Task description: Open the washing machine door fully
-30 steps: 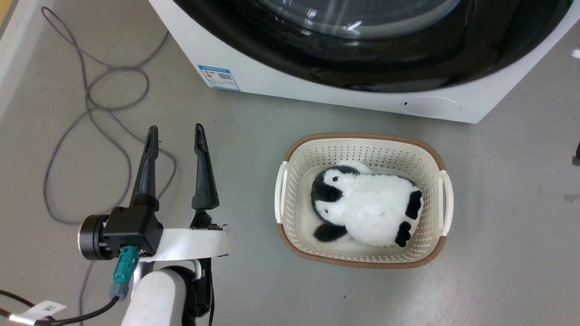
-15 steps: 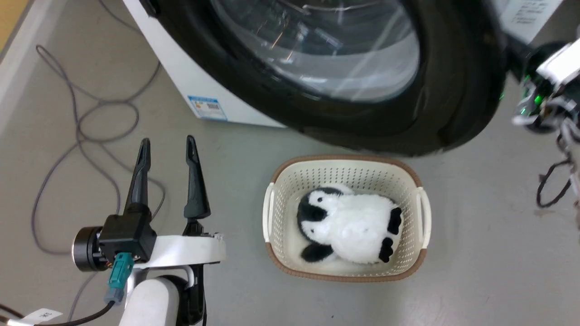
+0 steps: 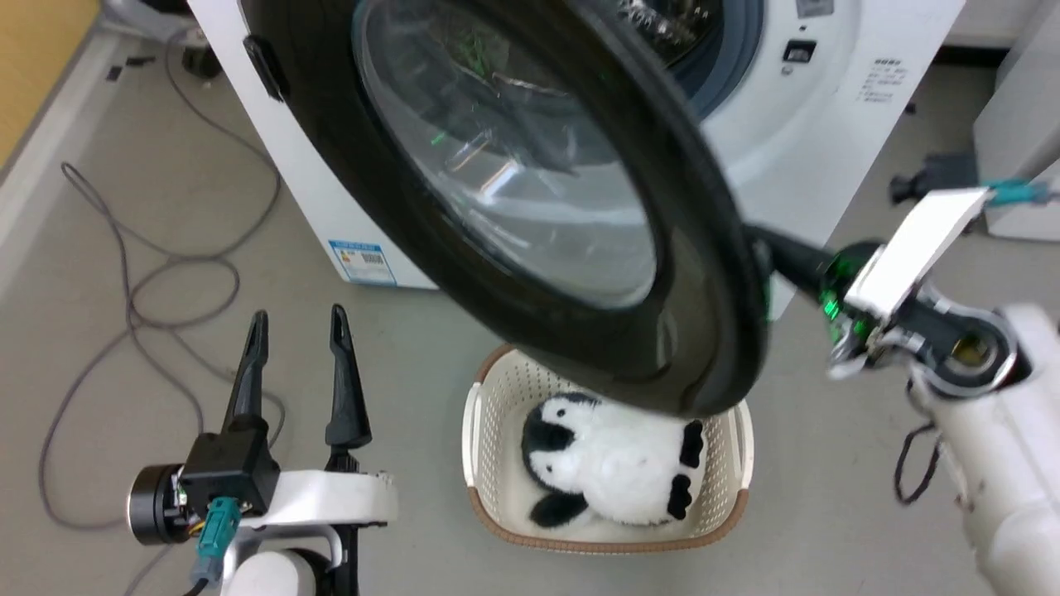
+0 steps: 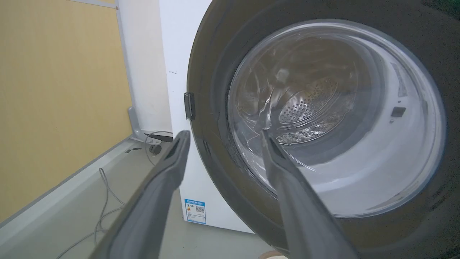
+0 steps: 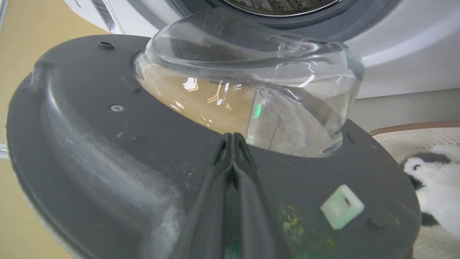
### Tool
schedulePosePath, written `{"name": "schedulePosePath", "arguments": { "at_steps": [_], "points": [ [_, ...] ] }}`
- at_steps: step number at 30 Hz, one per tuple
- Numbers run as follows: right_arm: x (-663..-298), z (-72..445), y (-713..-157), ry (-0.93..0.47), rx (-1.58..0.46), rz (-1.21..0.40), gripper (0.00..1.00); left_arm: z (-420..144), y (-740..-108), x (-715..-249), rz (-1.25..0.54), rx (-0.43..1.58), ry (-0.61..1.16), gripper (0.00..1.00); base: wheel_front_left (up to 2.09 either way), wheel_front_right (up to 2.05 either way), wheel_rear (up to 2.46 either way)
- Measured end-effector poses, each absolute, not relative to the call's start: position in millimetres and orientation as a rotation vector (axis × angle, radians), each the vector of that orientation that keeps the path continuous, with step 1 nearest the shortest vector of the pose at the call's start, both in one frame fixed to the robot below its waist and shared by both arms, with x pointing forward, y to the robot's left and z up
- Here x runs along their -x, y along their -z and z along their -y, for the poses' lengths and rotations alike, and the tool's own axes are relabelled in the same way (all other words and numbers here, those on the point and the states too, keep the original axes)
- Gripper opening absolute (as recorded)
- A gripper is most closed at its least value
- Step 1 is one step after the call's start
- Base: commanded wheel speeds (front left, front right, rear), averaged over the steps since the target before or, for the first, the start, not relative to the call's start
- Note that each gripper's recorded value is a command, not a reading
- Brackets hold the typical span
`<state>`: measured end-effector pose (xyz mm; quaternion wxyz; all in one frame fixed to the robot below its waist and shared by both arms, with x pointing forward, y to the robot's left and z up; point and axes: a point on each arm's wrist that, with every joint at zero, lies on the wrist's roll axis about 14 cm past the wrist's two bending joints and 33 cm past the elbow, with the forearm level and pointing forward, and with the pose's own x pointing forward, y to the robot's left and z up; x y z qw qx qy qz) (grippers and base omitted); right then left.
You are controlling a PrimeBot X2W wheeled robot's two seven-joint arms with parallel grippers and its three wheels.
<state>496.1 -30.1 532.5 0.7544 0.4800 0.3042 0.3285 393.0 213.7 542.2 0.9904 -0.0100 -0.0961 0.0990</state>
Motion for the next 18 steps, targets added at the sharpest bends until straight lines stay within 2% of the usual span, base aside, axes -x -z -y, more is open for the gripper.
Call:
{"name": "schedulePosePath", "arguments": {
  "at_steps": [18],
  "points": [
    [-400.2, -18.2, -528.9, -0.897, -1.066, -0.763, 0.00, -215.1, -547.0, -369.1, 0.203, 0.029, -0.203, 1.00, 0.00, 0.00, 0.00]
  ]
}}
